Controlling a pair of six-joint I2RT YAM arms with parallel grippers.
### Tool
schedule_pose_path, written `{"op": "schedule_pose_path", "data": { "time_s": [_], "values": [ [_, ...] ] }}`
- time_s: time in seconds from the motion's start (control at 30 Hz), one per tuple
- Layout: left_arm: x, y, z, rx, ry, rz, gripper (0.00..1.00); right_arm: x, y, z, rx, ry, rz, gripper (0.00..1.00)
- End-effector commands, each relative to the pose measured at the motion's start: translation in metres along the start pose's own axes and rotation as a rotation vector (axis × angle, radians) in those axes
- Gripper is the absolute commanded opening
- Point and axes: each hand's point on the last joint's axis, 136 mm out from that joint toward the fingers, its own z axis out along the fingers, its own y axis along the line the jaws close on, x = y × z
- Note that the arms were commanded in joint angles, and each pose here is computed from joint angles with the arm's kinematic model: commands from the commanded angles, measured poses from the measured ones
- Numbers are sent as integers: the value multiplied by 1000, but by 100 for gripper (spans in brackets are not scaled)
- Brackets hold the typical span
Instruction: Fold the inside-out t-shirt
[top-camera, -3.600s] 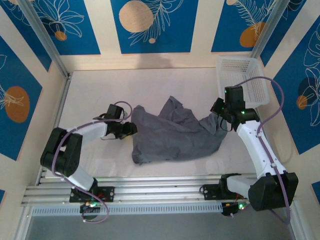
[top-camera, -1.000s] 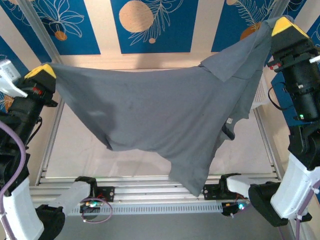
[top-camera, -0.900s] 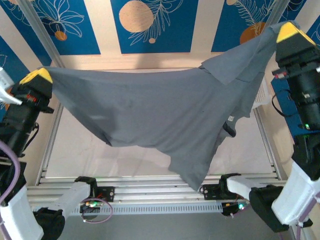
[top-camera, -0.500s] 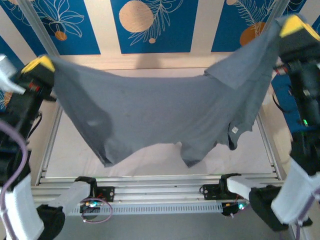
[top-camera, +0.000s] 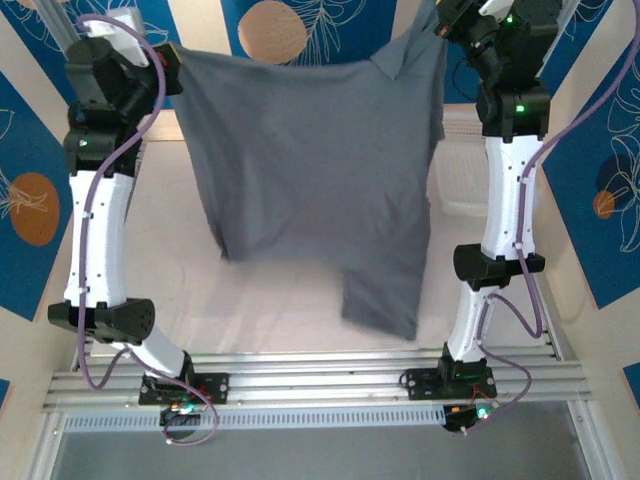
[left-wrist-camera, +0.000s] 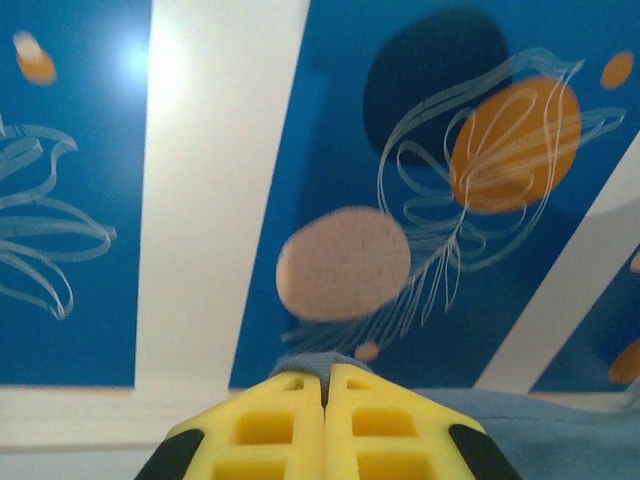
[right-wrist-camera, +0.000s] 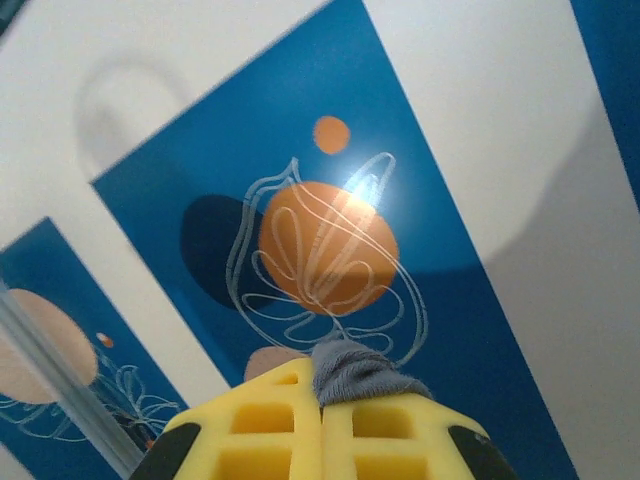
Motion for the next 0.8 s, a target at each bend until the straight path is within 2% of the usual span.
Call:
{"op": "schedule_pose_path", "data": {
  "time_s": [0.0,0.13,0.23,0.3,0.37,0.47,0.53,0.67,0.77],
  "values": [
    [-92,-29,-67,81,-257,70,0,-114,105,-104,-266,-307,-37,0],
    [-95,-33,-80,95,-251,47,0,-116,107,-124,-245,-275,1,0],
    [-62,-25,-65,86,-155,22,0,-78,88,-110,-185,-110,22,0],
    [-22,-15,-49,93,-76,8,0,-31,70,-96,-156,66,11,0],
    [28,-9,-35,135,-18,2,0,34,36,-84,-77,295,50,0],
    [104,3,-21,173,86,-38,0,126,-20,-90,87,597,120,0],
    [151,9,-18,190,154,-84,0,181,-46,-99,111,724,180,0],
    [246,27,-26,183,263,-228,0,280,-103,-133,207,808,327,0],
    [313,48,-42,97,351,-329,0,331,-135,-164,279,818,427,0]
  ]
}}
